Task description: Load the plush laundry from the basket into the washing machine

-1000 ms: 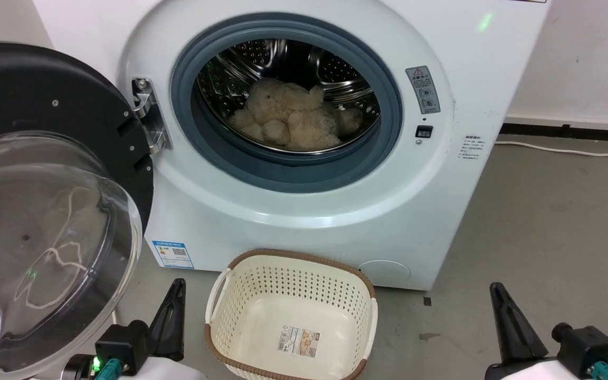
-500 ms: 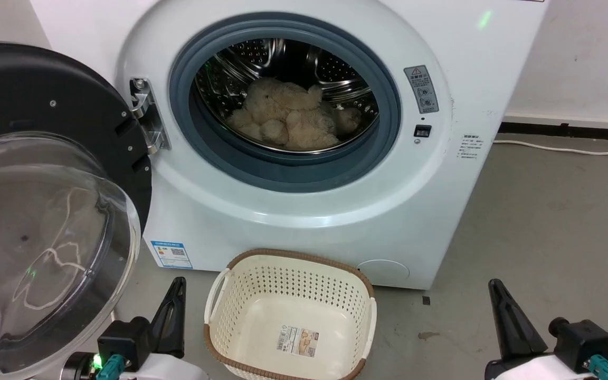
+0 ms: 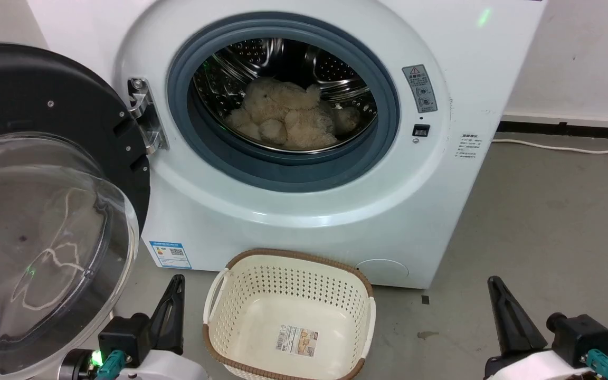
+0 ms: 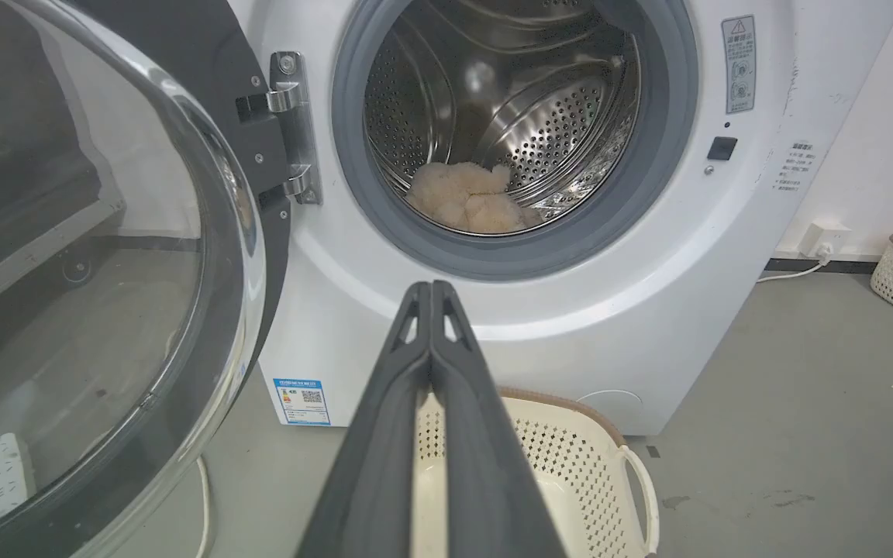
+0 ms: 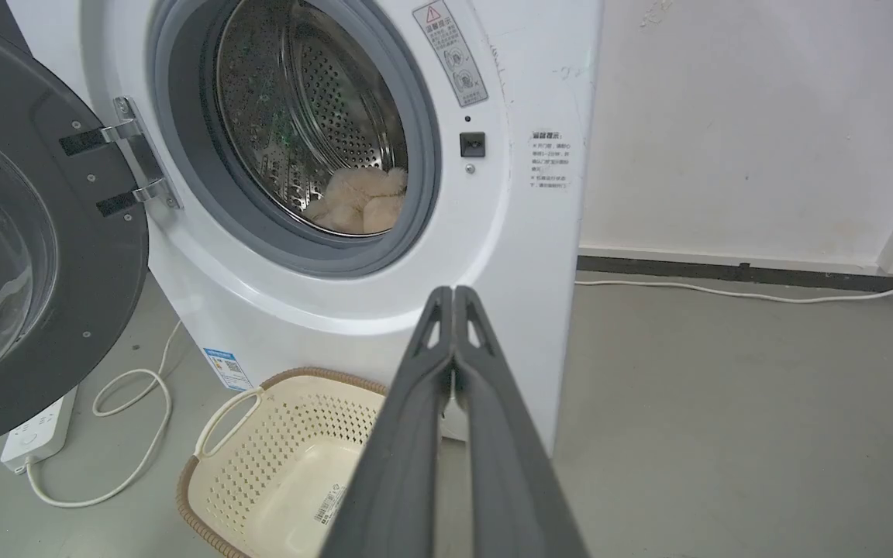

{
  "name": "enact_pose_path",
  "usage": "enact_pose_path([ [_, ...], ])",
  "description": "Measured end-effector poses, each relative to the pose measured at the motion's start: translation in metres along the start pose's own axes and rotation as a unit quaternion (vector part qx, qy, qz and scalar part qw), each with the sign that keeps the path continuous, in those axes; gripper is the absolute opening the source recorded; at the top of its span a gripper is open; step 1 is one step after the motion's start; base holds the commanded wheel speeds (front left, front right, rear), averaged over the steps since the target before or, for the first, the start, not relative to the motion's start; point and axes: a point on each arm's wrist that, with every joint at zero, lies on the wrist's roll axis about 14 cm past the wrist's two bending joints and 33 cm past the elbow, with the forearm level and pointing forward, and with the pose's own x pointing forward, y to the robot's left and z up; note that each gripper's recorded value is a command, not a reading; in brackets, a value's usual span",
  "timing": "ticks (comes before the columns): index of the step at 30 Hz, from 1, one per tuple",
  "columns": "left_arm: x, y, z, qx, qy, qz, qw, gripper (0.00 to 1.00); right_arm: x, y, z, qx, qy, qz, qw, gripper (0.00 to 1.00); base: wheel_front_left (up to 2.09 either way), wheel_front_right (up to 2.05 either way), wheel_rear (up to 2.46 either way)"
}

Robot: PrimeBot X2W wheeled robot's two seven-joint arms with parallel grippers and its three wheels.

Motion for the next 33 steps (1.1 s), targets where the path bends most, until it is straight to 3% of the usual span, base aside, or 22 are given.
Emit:
enact_pose_path([
  [33,0.0051,0.0001,0.0024,0.019,0.016,0.008,1.0,0.0,0.0048,-0.0026,0.0038,-0.033,0.016,-0.001,0.999,0.0,0.0,0.0,0.0],
])
